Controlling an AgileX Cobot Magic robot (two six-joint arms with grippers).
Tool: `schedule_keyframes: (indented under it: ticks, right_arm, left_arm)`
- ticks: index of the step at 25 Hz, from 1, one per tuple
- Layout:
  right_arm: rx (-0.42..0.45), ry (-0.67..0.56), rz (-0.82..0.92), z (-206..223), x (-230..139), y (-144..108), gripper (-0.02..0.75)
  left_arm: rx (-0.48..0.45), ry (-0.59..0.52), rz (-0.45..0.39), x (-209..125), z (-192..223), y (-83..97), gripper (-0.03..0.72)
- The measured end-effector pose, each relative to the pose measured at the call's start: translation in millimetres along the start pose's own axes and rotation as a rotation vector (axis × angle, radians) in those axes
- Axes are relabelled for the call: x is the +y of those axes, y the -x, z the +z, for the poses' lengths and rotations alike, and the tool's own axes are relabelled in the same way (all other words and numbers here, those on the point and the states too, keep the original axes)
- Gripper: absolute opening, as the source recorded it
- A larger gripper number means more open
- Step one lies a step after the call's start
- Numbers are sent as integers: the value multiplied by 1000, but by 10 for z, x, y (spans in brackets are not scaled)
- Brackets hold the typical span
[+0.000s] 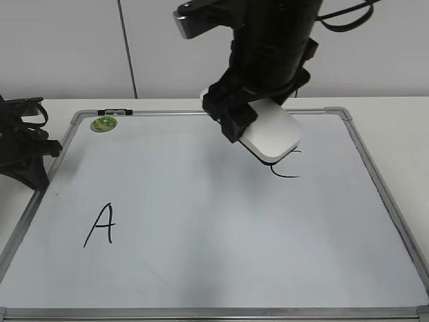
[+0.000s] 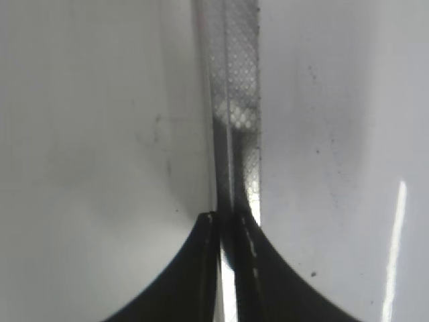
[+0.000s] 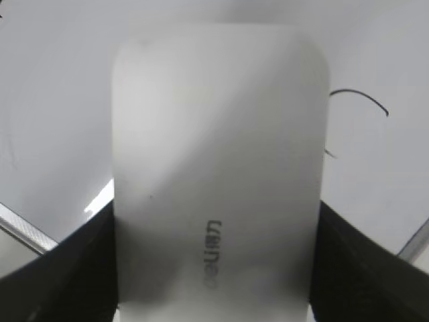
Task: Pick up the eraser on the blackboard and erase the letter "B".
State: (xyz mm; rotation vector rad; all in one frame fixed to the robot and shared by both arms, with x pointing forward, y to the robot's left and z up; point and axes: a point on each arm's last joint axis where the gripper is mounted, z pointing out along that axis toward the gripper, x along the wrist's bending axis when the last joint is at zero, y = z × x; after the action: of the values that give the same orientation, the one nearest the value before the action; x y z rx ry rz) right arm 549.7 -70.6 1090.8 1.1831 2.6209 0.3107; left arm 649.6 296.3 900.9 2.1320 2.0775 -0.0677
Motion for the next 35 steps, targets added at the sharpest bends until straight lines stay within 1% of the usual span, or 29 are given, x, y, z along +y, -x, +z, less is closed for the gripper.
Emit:
schedule_keyframes:
  ticks: [5,9,13,17,21,24,28,32,35]
  right_arm:
    - [-19,-38,92,-86,-325,246,555]
    - [-43,-76,177,-117,-612,503,555]
    - [-51,-131,297,-70,-913,782,555]
    - [-61,-179,383,-8,-1158,980,555]
    - [-50,-188,483,96,-1365,1156,555]
    - [-40,-177,560,212,-1514,1270,555]
    - [-30,-139,634,363,-1653,1344,555]
    - [-31,-98,658,498,-1660,1410,555]
    - [-13,-100,648,662,-1629,1439,555]
  left_arm:
    - [0,0,0,0,0,0,13]
    - [0,0,0,0,0,0,13]
    - [0,0,0,0,0,0,13]
    - [0,0,0,0,0,0,13]
    - [0,0,0,0,0,0,13]
    - [0,0,0,0,0,0,13]
    - [0,0,0,0,0,0,13]
    - [0,0,0,0,0,0,13]
    - [0,0,0,0,0,0,13]
